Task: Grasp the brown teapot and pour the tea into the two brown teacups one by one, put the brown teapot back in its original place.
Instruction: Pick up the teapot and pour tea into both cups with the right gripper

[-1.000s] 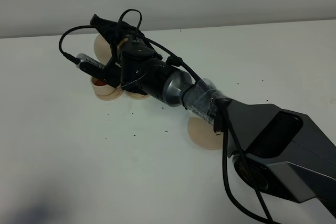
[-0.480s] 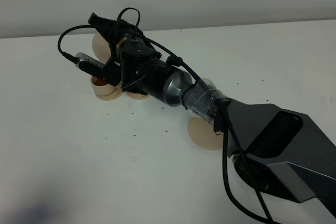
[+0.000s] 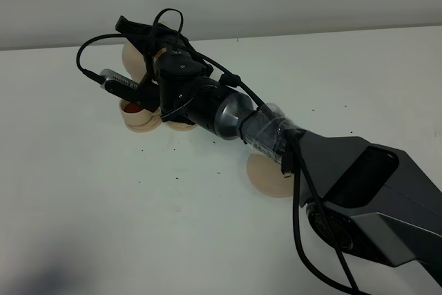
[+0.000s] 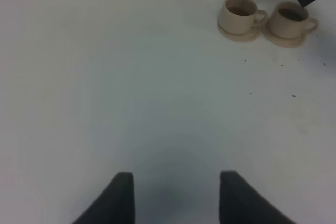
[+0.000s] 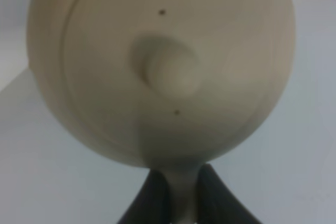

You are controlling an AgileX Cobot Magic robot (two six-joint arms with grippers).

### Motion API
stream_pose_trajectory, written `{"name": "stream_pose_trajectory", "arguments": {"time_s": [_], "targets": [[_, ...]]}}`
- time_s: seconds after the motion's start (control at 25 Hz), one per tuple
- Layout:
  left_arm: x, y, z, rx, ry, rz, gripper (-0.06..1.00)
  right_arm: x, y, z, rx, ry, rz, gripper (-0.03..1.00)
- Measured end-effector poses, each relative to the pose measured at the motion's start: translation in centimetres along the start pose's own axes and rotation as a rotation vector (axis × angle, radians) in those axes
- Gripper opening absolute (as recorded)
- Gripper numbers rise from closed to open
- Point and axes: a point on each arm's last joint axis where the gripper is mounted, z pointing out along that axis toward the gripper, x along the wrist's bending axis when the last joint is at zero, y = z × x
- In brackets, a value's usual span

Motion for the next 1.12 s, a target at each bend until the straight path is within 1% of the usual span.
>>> {"name": "stream_pose_trajectory", "arguments": {"time_s": [0.64, 1.12], "targets": [[0.00, 0.00, 0.00, 0.000, 0.000, 0.000, 0.40, -0.06, -0.04, -0.02, 0.008, -0.004, -0.024, 0.11], [0.00, 0.00, 0.00, 0.000, 0.000, 0.000, 0.40, 0.02, -0.07, -0.06, 0.017, 0.010, -0.026, 0.11]]}}
